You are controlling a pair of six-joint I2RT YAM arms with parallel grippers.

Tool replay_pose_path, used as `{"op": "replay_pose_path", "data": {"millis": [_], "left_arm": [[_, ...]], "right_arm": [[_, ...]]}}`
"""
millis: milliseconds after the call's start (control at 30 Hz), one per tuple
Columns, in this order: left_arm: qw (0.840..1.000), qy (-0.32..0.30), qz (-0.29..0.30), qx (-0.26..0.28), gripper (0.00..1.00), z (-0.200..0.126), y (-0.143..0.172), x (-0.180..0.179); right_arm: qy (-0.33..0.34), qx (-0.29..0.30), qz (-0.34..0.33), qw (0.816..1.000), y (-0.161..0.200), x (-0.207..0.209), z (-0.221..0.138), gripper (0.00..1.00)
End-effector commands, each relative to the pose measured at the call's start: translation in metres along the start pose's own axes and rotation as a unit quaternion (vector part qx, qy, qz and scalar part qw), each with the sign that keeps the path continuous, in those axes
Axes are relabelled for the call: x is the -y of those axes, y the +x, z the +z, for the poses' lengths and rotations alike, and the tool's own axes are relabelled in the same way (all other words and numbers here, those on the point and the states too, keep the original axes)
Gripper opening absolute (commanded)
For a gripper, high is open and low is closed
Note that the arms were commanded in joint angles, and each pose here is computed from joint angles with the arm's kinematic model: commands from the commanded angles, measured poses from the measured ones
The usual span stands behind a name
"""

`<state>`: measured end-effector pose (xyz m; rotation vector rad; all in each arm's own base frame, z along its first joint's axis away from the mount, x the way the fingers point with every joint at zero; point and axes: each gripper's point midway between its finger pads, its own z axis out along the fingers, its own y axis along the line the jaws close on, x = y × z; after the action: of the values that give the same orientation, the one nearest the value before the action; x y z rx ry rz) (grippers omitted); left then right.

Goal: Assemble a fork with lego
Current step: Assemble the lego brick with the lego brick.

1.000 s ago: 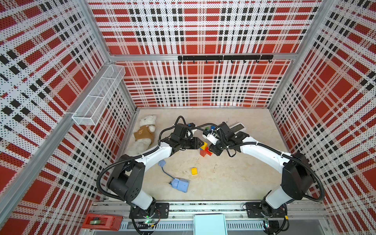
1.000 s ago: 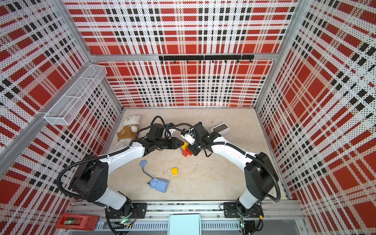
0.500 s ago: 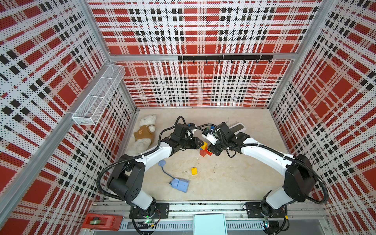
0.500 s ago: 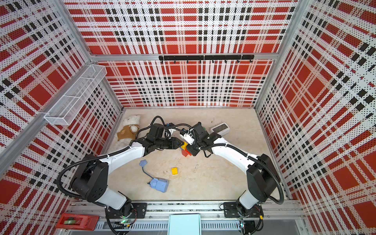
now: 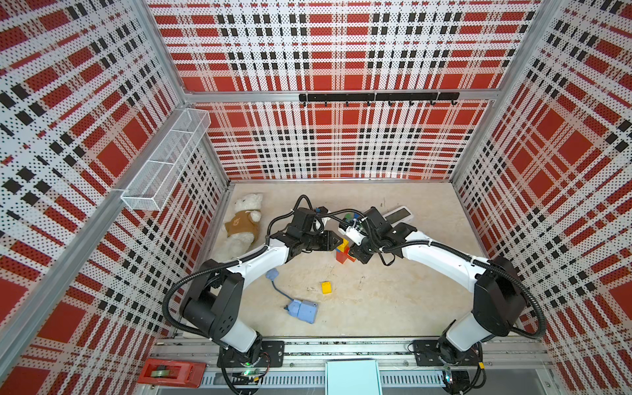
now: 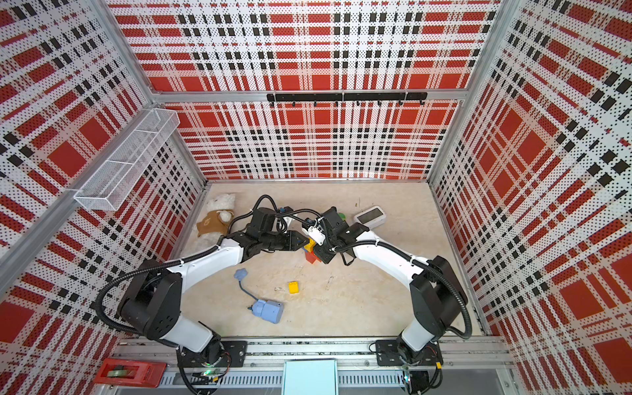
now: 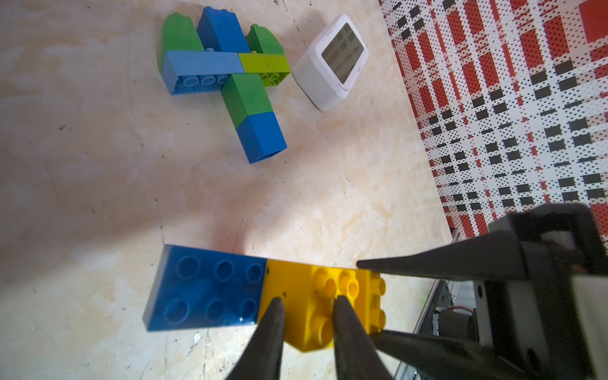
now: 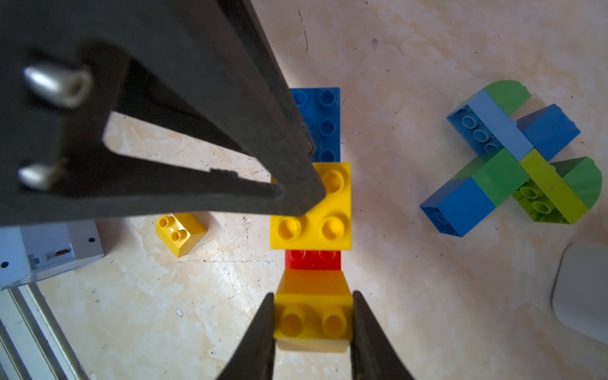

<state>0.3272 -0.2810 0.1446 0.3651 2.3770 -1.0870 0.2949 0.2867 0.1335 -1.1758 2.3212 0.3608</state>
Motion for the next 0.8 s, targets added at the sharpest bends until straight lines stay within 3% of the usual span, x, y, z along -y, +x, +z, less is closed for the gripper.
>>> {"op": "replay_pose_path", "data": {"millis": [0,767], "left_arm": [[0.999,-0.026,-0.024,-0.027,0.29,0.005,0.019,-0.019],[0.999,-0.028,-0.025,-0.027,0.29,0.004,0.019,-0.021]], "right_arm": [[-0.003,-0.006,-0.001,1.0,0.0,-0.003,0.004,0.0],[0.017,-0.038,-0.007,0.999,0.021,0.001,0.018,0.0]]}}
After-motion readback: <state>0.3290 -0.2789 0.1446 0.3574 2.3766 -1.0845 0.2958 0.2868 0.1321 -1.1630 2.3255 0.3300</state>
